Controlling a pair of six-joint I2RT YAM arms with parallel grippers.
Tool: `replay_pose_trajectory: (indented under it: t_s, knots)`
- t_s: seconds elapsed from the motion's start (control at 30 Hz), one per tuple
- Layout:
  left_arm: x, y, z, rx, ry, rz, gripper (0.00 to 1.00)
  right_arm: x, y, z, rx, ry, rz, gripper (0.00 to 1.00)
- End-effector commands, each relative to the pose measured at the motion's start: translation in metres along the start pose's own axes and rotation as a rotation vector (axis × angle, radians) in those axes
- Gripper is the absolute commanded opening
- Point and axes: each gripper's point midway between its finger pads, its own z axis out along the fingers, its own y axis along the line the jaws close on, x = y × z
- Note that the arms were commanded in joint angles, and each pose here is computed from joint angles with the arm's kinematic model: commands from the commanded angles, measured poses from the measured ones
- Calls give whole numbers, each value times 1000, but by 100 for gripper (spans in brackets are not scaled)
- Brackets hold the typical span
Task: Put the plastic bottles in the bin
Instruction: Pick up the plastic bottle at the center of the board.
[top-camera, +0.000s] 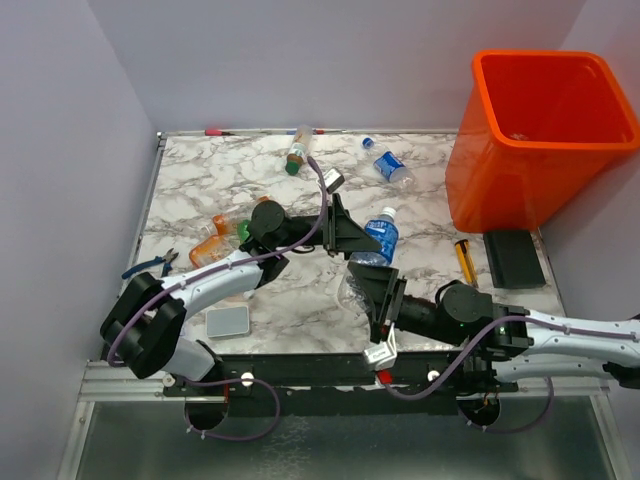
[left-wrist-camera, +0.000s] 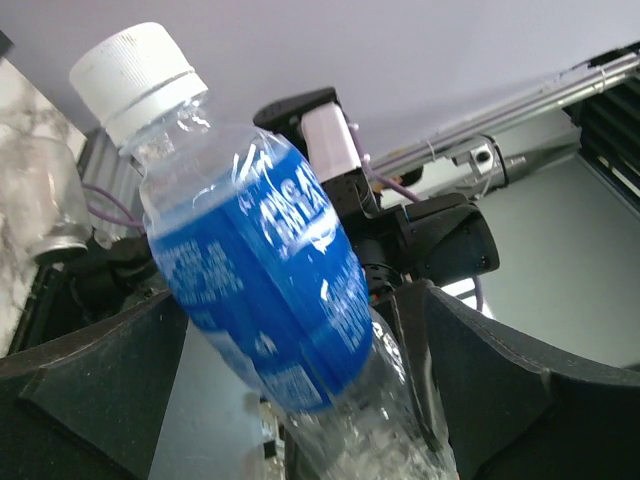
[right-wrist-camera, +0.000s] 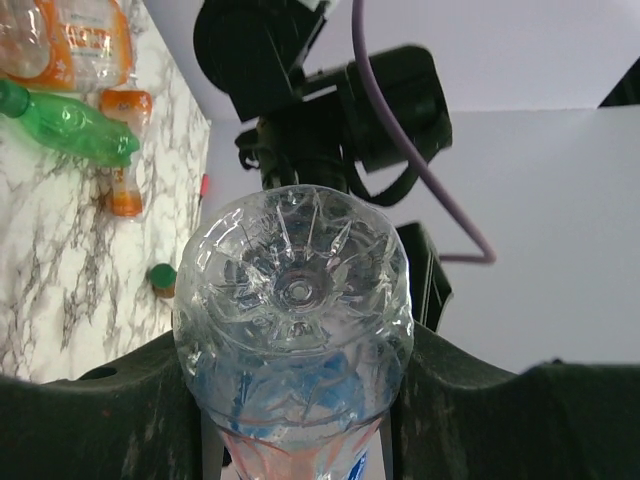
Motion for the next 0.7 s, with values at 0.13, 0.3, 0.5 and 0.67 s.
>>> replay_pose_trajectory:
  t_s: [0.13, 0.3, 0.5, 0.67]
  knots:
    - [16, -7, 11, 78, 97, 58, 94, -30, 15, 9, -111, -84, -63, 8]
    - [15, -21, 16, 121, 101, 81, 70, -31, 21, 8, -120, -81, -59, 8]
    - [22, -32, 13, 141, 113, 100, 23, -27, 22, 4, -112, -62, -35, 12]
    - [17, -34, 11, 139, 64, 117, 0, -25, 17, 7, -91, -42, 43, 98]
